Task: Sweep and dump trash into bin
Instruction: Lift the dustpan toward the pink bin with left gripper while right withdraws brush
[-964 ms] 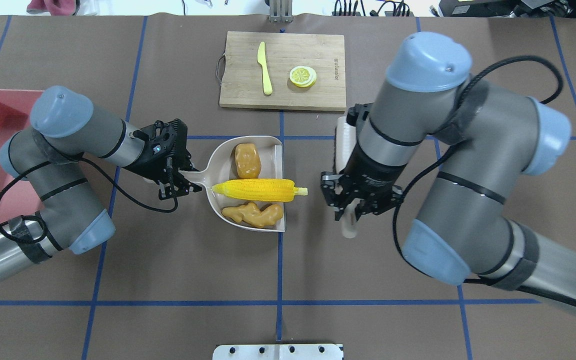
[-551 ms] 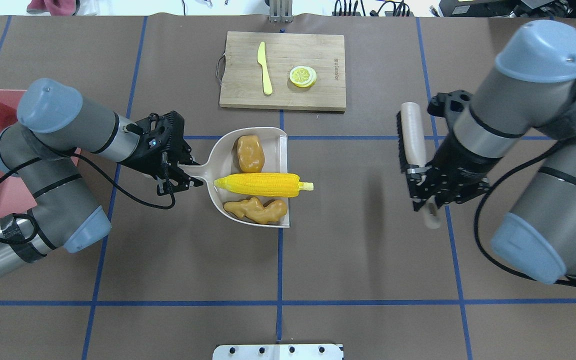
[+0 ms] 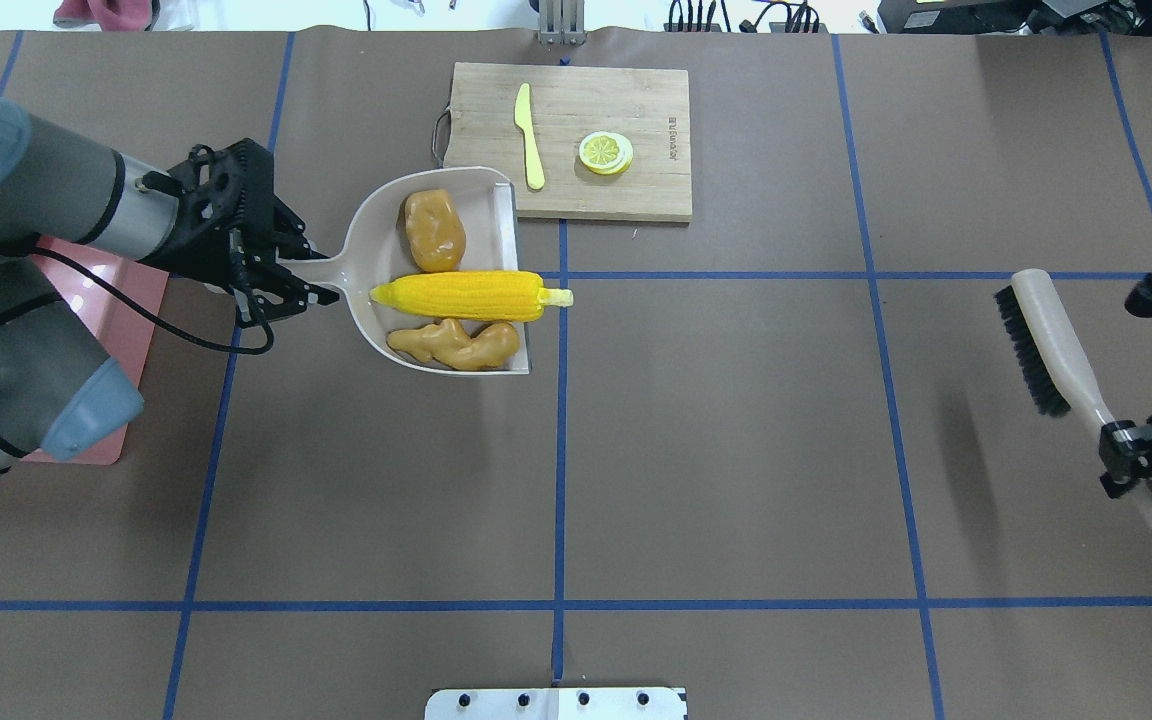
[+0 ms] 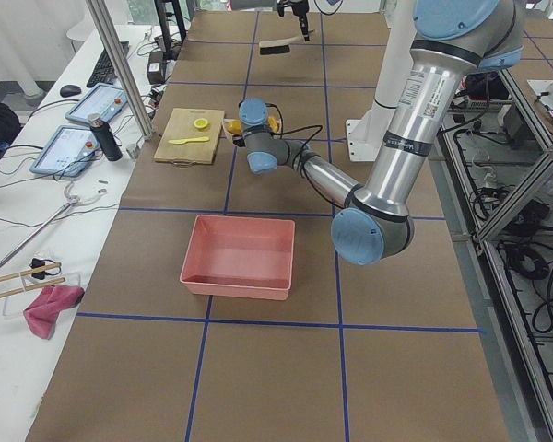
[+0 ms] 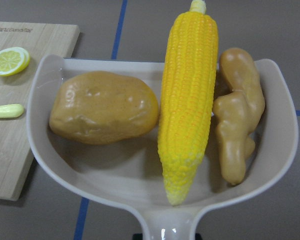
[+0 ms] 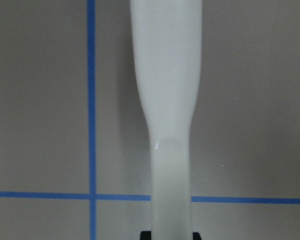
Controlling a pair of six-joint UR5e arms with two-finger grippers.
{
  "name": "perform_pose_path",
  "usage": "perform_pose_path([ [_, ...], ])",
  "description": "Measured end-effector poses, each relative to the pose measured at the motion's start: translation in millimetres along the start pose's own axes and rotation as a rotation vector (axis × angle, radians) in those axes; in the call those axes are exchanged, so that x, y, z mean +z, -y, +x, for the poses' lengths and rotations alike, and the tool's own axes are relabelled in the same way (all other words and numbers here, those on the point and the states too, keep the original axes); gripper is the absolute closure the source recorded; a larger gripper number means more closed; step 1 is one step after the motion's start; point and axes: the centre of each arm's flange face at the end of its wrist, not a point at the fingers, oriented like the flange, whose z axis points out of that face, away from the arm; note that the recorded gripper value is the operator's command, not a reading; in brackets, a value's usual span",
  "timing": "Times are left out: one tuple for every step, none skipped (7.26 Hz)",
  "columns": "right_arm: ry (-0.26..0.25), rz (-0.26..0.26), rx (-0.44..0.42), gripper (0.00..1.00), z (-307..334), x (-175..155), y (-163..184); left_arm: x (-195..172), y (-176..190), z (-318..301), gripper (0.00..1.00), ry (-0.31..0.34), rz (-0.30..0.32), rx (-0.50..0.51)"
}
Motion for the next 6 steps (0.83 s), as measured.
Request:
perform_pose_path([
  [-0.002, 0.003, -0.02, 1.0, 43, 24, -6, -29, -17, -1, 1.0, 0.032, -0.007, -0.017],
  [0.006, 0.024, -0.037, 1.0, 87, 47, -8, -59, -40, -1, 1.0, 0.056, -0.02, -0.044],
  [0.011, 0.039, -0.04, 1.0, 118, 62, -11, -90, -69, -1, 1.0, 0.068, -0.034, -0.082],
  [0.011, 0.044, -0.038, 1.0, 139, 74, -15, -124, -102, -2, 1.0, 0.073, -0.048, -0.132],
  [0.011, 0.051, -0.04, 1.0, 155, 86, -15, -158, -136, -2, 1.0, 0.078, -0.057, -0.19],
  [0.014, 0.059, -0.044, 1.0, 171, 100, -13, -189, -168, 0, 1.0, 0.081, -0.061, -0.248],
])
